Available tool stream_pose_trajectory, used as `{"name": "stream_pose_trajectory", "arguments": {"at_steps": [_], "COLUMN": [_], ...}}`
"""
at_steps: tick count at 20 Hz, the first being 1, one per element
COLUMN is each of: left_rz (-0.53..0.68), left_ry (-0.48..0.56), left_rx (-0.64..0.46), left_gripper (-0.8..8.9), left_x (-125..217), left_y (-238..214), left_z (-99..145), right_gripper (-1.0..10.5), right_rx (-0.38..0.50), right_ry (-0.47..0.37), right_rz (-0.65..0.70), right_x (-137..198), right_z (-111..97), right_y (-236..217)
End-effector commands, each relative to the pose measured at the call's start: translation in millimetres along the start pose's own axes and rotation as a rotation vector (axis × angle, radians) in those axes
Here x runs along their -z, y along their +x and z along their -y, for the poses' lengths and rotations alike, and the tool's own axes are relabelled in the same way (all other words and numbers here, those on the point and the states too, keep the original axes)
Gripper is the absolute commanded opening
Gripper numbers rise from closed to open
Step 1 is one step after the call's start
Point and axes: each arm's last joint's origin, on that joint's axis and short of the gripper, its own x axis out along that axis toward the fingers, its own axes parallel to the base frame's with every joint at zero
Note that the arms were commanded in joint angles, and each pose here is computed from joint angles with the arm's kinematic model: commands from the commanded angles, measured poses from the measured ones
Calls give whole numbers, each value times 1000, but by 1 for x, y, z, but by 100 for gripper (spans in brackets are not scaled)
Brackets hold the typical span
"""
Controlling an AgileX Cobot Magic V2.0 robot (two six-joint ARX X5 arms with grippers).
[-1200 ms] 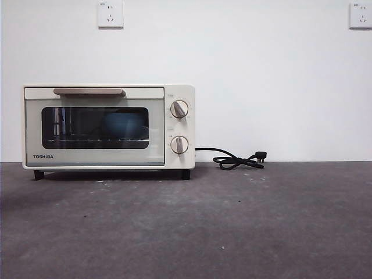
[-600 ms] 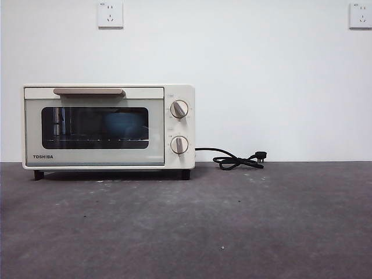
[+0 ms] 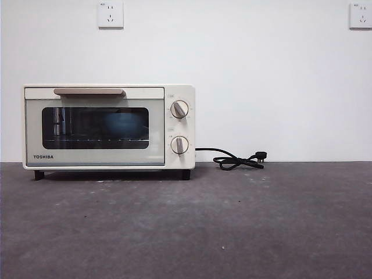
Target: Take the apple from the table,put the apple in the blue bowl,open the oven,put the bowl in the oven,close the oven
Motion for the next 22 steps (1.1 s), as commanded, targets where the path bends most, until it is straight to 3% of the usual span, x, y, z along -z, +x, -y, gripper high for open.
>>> {"name": "stream_pose_trajectory", "arguments": {"at_steps": [1,5,22], "left_rz": [-8,-10,-13], "left_ry": [-45,-123,-122], "left_rx": [-12,-26,-24], "left_gripper": [-4,-4,-4], "left_x": [3,3,3], "left_y": [1,1,1], "left_z": [0,0,0], "right_gripper": [32,32,32], "right_rx": [12,11,11], "right_ry": [-9,-9,-9], "right_rz": [-30,-30,-30], "right_x": [3,3,3], "right_z": [0,0,0], "right_y": [2,2,2]}}
